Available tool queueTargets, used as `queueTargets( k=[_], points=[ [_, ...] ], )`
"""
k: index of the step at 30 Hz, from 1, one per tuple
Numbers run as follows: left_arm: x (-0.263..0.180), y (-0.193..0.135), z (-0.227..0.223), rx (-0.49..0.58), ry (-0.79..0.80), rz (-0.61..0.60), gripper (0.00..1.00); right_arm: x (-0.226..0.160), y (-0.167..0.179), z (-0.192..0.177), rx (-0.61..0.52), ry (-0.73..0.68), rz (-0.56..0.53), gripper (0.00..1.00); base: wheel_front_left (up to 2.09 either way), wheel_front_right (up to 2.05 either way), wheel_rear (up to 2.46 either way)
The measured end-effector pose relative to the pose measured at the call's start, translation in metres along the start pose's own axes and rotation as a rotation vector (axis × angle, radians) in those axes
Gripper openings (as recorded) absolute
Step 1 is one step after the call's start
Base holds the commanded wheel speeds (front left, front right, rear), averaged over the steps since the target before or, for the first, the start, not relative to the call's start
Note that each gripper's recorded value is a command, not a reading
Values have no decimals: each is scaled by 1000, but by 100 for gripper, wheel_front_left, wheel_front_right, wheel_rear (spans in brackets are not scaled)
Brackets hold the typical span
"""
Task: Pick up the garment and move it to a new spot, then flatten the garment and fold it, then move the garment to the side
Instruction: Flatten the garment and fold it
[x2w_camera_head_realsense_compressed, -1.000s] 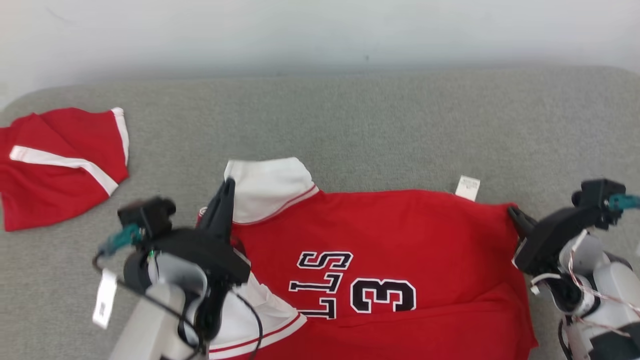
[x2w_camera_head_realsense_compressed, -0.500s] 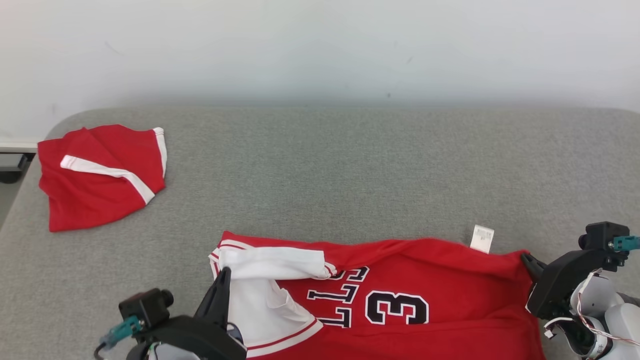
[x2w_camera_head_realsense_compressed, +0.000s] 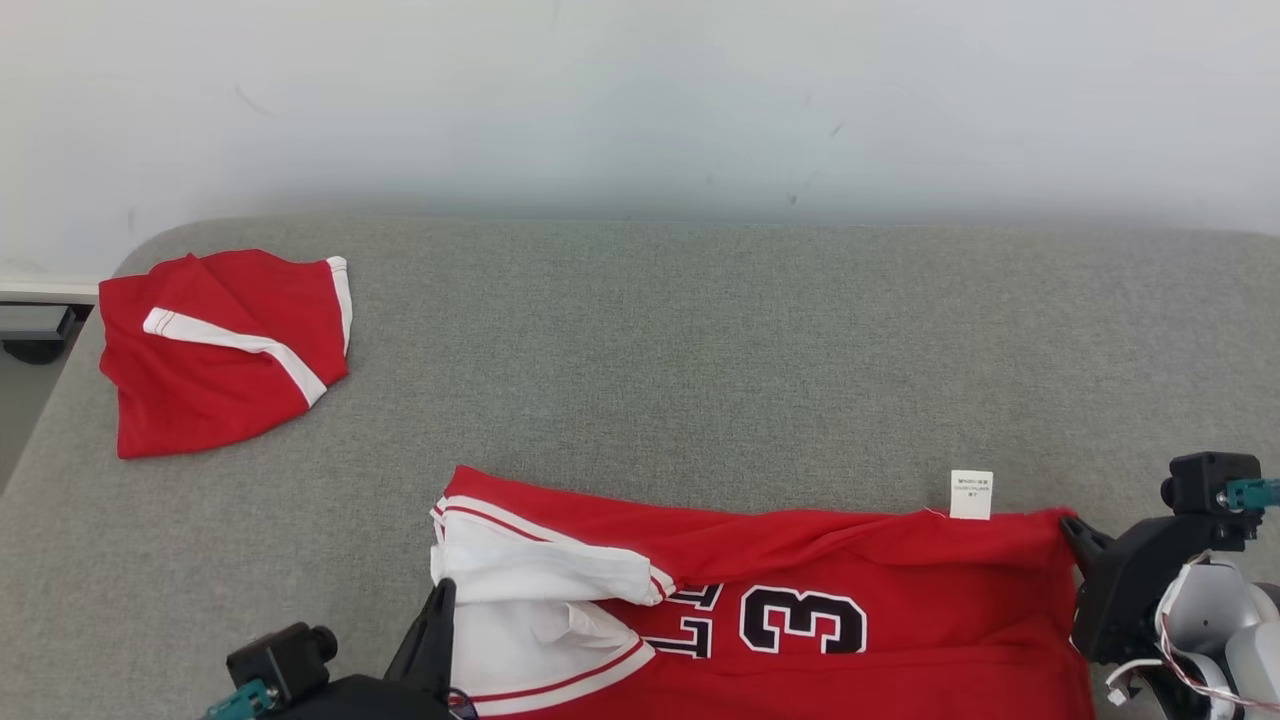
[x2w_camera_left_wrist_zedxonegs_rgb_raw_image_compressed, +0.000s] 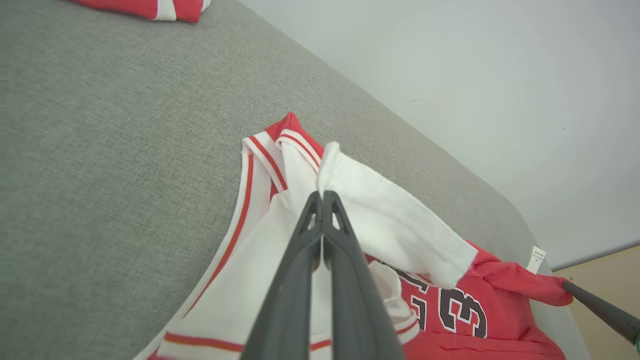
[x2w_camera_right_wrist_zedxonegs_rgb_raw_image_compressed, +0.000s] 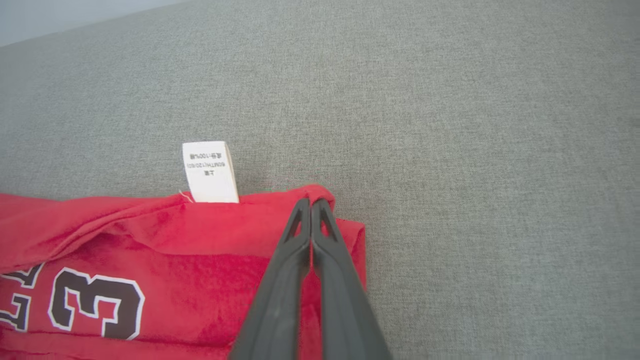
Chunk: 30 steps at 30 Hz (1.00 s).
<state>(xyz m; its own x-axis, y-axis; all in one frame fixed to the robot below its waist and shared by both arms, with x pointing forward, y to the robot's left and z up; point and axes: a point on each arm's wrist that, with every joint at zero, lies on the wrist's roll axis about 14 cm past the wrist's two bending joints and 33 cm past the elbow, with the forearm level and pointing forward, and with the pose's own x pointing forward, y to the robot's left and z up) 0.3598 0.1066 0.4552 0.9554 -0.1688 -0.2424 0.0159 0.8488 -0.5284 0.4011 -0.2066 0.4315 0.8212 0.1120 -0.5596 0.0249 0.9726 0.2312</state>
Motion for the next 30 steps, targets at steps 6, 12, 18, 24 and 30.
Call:
queueTargets(
  k=[6, 12, 18, 24, 30],
  points=[
    [-7, 7, -6, -13, 22, 27, 0, -10, -3, -12, -53, 20, 7, 0, 0, 0, 0],
    [-10, 6, -6, -16, 28, 31, 0, -22, -5, -30, -208, 70, 30, 0, 0, 0, 0],
    [-13, 9, -11, -14, 50, 42, 0, -28, -9, -31, -346, 89, 29, 0, 0, 0, 0],
    [-13, 11, -11, -13, 57, 51, 0, -33, -20, -31, -491, 118, 3, 0, 0, 0, 0],
    [-16, 12, -17, 0, 89, 54, 0, -35, -22, -34, -513, 143, -3, 100, 0, 0, 0]
  ],
)
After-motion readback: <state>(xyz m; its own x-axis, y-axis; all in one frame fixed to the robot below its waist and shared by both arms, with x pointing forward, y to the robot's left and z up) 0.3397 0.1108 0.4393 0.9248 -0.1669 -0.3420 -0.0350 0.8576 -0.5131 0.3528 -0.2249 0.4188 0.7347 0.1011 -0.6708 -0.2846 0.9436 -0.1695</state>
